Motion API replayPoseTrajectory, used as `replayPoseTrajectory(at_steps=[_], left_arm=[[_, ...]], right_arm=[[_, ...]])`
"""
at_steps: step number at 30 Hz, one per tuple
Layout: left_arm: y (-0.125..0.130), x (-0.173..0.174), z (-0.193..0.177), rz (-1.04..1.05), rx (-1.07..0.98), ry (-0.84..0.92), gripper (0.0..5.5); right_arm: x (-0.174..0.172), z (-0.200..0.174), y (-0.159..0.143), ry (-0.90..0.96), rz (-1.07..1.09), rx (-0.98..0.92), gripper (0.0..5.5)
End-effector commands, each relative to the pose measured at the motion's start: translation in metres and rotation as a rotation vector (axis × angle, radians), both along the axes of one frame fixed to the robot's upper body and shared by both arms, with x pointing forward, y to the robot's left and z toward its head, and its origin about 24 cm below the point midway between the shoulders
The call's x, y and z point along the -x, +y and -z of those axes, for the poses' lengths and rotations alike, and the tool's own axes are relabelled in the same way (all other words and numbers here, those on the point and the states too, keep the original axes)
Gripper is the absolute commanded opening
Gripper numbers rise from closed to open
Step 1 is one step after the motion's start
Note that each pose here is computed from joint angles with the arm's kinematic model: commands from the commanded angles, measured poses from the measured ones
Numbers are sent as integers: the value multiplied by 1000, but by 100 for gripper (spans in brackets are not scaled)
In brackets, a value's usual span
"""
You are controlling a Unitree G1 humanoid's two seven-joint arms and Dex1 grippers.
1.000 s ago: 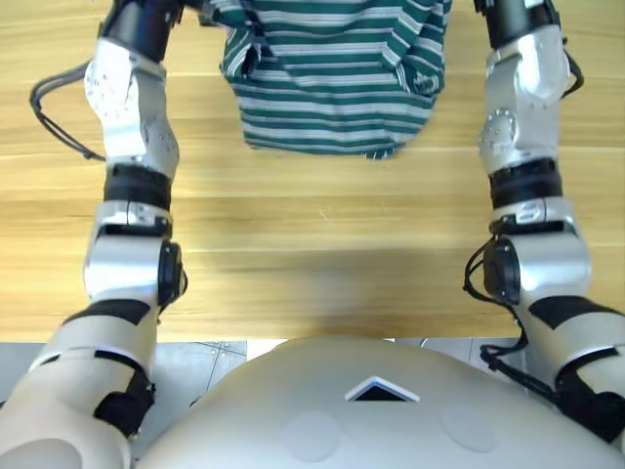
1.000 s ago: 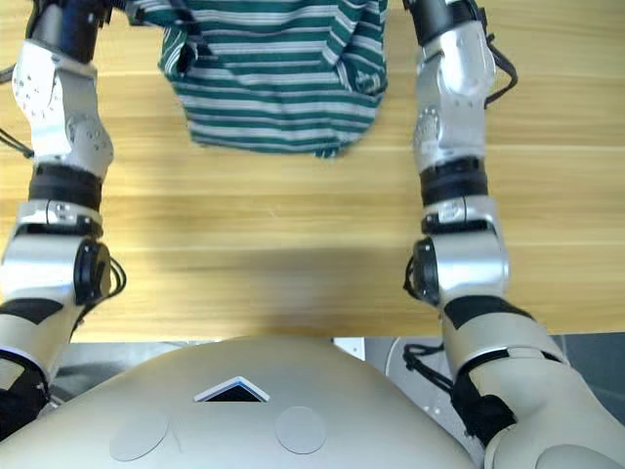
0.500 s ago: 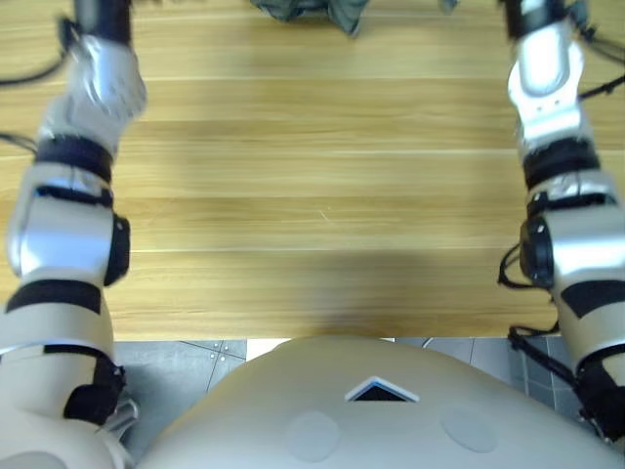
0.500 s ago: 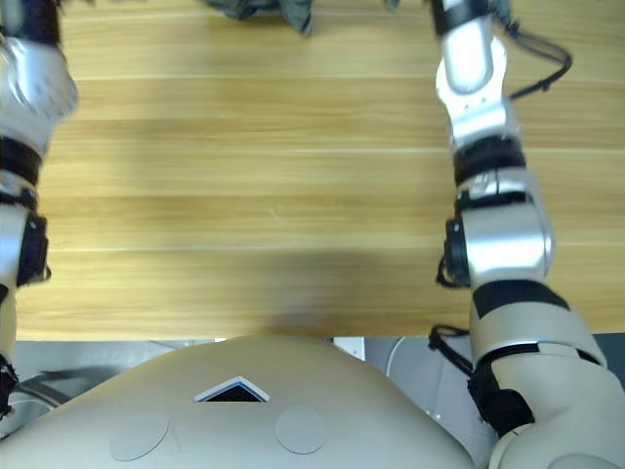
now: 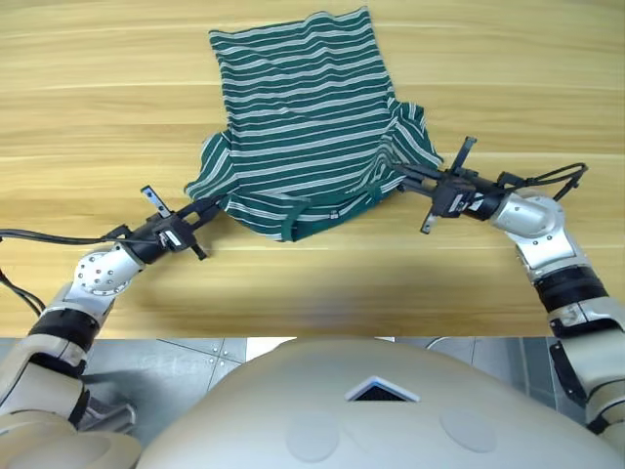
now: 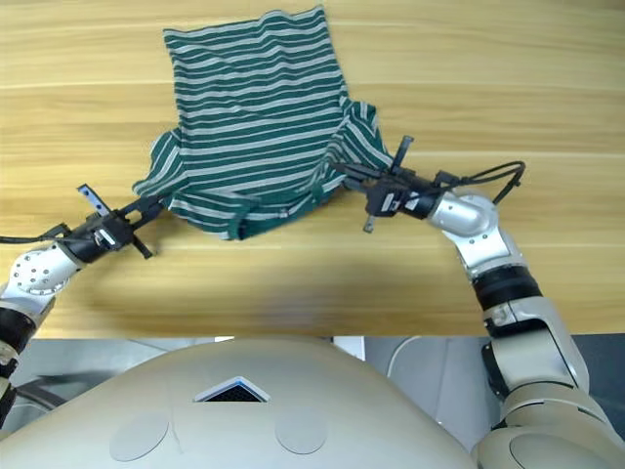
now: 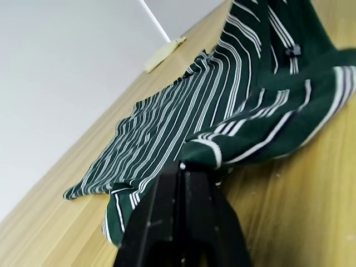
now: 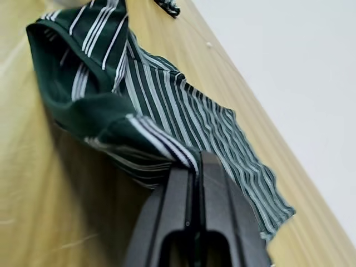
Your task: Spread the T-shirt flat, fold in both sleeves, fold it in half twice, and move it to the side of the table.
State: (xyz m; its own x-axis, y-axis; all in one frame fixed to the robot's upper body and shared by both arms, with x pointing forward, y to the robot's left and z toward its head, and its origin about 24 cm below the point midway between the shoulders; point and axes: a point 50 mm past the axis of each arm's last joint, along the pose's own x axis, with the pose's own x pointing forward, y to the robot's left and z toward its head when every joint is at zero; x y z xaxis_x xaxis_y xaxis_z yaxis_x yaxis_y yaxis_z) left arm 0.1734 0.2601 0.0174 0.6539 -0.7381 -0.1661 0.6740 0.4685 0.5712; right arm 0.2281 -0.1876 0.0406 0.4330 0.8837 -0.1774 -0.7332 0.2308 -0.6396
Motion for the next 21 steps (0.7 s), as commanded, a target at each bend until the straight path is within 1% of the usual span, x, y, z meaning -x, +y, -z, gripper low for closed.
replayPoseTrajectory(at_steps=[1,3,7,8,10,12,13,14,18,20,21], left_arm=[[17,14,1,-97,-7,49,2],[20,20,2,-123,1,66,2],[14,22,6,-105,7,96,2],[13,24,5,-101,11,102,0],[12,27,4,-97,23,111,0],[11,29,3,-92,30,120,0],[11,30,3,-93,33,123,0],[11,31,3,-93,36,125,0],[11,36,4,-100,54,125,0],[12,40,4,-105,72,126,0],[13,42,3,-107,89,122,0]], right_arm=[[10,12,-17,39,28,153,0],[14,22,-28,50,67,251,0],[38,37,-27,87,43,331,0],[47,40,-28,101,37,351,27],[58,40,-29,108,33,364,54],[60,35,-25,82,48,347,83],[61,32,-23,71,52,330,90],[61,30,-21,64,54,319,110],[72,19,-13,69,23,290,167],[72,15,-15,66,46,295,209],[72,14,-16,66,53,300,209]])
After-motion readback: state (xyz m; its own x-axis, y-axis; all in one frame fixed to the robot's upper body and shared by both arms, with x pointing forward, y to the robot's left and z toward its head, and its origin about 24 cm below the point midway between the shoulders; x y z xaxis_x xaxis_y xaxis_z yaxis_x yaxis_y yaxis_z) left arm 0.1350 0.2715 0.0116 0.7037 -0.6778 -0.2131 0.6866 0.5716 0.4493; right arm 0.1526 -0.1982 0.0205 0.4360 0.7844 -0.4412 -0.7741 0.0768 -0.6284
